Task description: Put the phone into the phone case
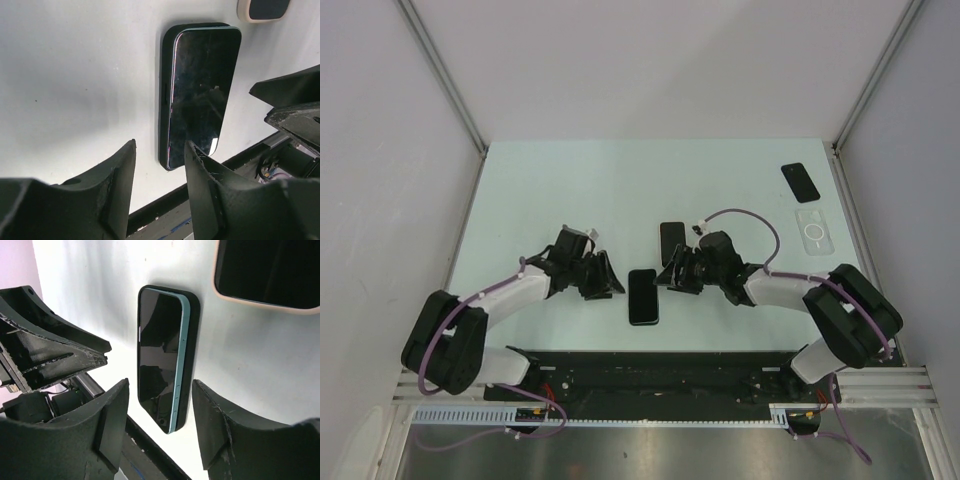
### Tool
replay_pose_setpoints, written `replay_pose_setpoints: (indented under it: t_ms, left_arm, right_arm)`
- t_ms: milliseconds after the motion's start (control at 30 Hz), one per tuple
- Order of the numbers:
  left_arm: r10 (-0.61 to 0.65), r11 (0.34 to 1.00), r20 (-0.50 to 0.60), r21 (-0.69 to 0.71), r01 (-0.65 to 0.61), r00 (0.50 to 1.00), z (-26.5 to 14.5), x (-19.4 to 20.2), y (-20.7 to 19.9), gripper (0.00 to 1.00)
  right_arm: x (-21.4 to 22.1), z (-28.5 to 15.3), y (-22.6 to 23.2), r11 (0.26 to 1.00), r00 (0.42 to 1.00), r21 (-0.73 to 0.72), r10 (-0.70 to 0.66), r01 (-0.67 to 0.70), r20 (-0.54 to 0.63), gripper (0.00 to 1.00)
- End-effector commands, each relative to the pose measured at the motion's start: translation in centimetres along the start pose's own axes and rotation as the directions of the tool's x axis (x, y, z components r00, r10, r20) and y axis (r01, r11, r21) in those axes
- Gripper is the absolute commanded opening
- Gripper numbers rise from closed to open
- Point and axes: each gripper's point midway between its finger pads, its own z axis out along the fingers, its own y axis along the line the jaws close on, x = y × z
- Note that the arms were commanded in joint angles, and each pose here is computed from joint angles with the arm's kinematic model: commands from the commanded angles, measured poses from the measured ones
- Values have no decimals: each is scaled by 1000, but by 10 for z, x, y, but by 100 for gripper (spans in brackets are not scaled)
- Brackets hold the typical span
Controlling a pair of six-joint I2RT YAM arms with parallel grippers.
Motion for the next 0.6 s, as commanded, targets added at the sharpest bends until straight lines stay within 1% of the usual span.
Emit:
replay_pose_setpoints:
  t_ms: [0, 67, 233, 433, 567]
  left_arm:
    - [23, 1000, -10, 10, -22, 1000, 10, -8, -7, 48]
    - [24, 1000, -18, 17, -23, 1000, 15, -10, -8, 48]
    - [15, 999, -107, 48, -10, 994, 33, 0, -8, 46]
    - [8, 999, -132, 55, 0, 991, 43, 5, -3, 46]
    - [-7, 999, -152, 40, 14, 988, 49, 9, 3, 44]
  right_arm:
    - [-7, -1, -1, 1000, 1000, 18, -16, 16, 26, 58]
    - [-4, 3, -1, 1000, 1000, 17, -19, 19, 24, 59]
    - [3, 12, -4, 999, 1000, 21, -29, 29, 10, 62]
    - [10, 23, -12, 998, 999, 59, -24, 23, 22, 64]
    - [14, 29, -13, 997, 999, 70, -27, 25, 30, 65]
